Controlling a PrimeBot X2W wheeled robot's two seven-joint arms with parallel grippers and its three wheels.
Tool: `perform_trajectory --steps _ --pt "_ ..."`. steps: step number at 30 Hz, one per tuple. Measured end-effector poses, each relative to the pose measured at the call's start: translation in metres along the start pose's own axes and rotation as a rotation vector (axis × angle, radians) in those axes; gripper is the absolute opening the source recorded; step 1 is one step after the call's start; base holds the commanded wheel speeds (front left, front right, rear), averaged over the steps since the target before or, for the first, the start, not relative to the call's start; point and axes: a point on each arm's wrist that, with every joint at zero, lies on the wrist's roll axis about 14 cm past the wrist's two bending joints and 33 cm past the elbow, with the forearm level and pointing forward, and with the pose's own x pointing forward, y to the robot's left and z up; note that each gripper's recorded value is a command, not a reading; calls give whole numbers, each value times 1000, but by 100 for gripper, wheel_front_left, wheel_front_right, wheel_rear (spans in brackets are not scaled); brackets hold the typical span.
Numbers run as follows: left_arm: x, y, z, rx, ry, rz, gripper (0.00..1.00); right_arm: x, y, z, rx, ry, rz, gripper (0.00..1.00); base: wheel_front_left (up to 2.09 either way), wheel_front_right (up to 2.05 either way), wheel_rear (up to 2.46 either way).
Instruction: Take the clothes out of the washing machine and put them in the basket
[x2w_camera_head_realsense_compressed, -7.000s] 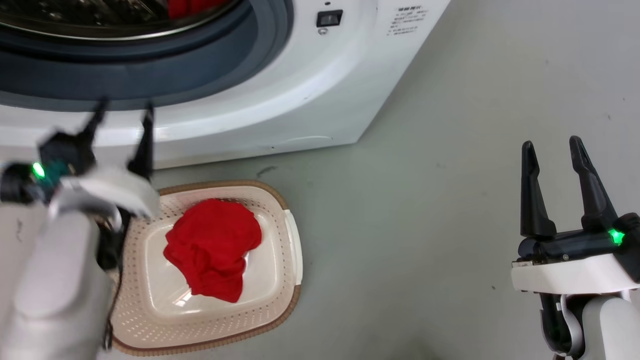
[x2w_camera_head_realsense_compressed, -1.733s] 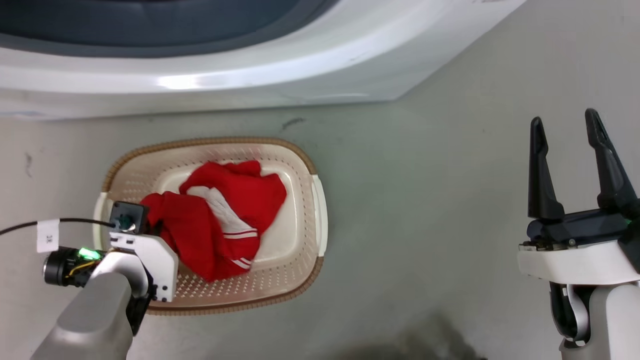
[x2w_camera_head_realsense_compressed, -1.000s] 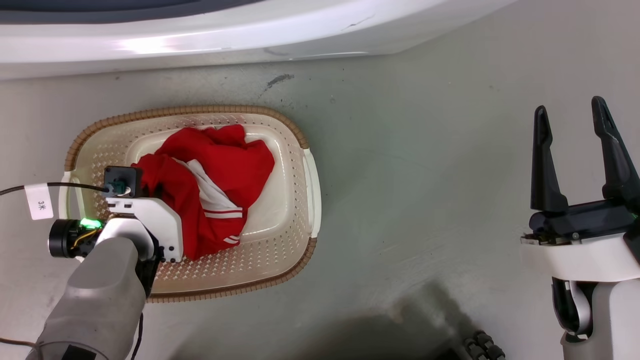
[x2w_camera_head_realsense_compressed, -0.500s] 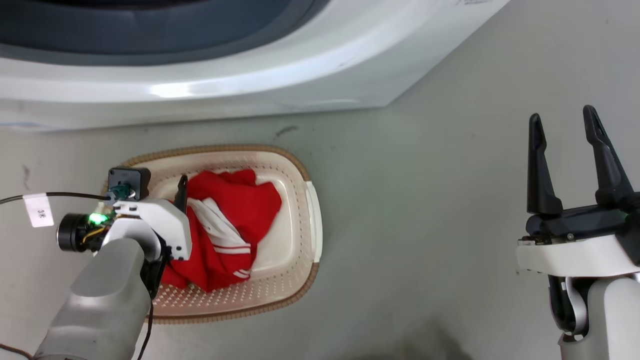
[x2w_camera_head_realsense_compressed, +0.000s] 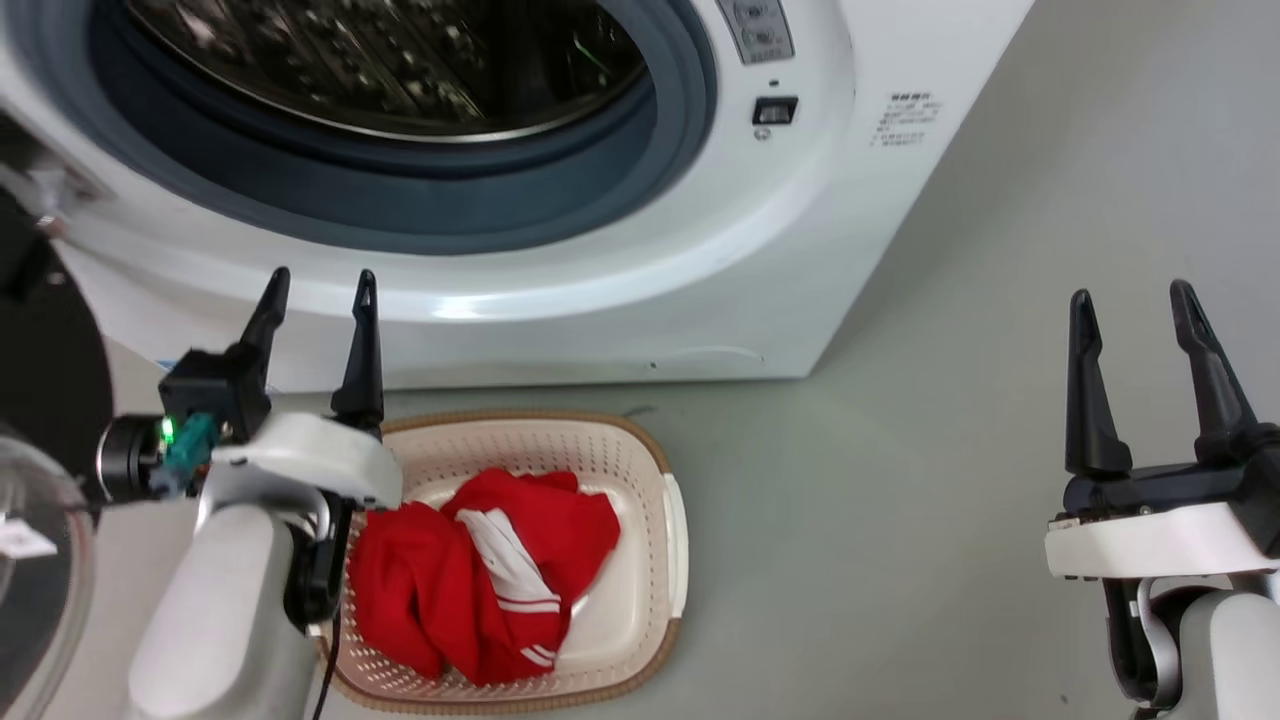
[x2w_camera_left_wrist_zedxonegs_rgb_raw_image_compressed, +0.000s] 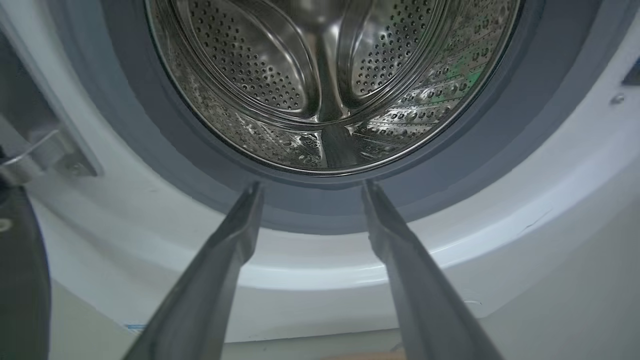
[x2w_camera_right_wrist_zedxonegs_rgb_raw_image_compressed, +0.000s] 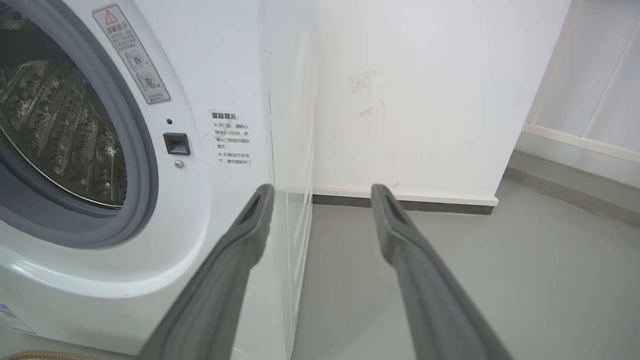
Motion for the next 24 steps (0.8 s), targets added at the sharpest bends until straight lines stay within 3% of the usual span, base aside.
perform_trajectory --steps 10,24 --pt "-62 5 69 29 -205 47 100 -18 7 36 28 -78 15 100 0 0 0" --pt "-124 -1 76 72 -238 94 100 -56 1 48 76 -94 -9 100 0 0 0"
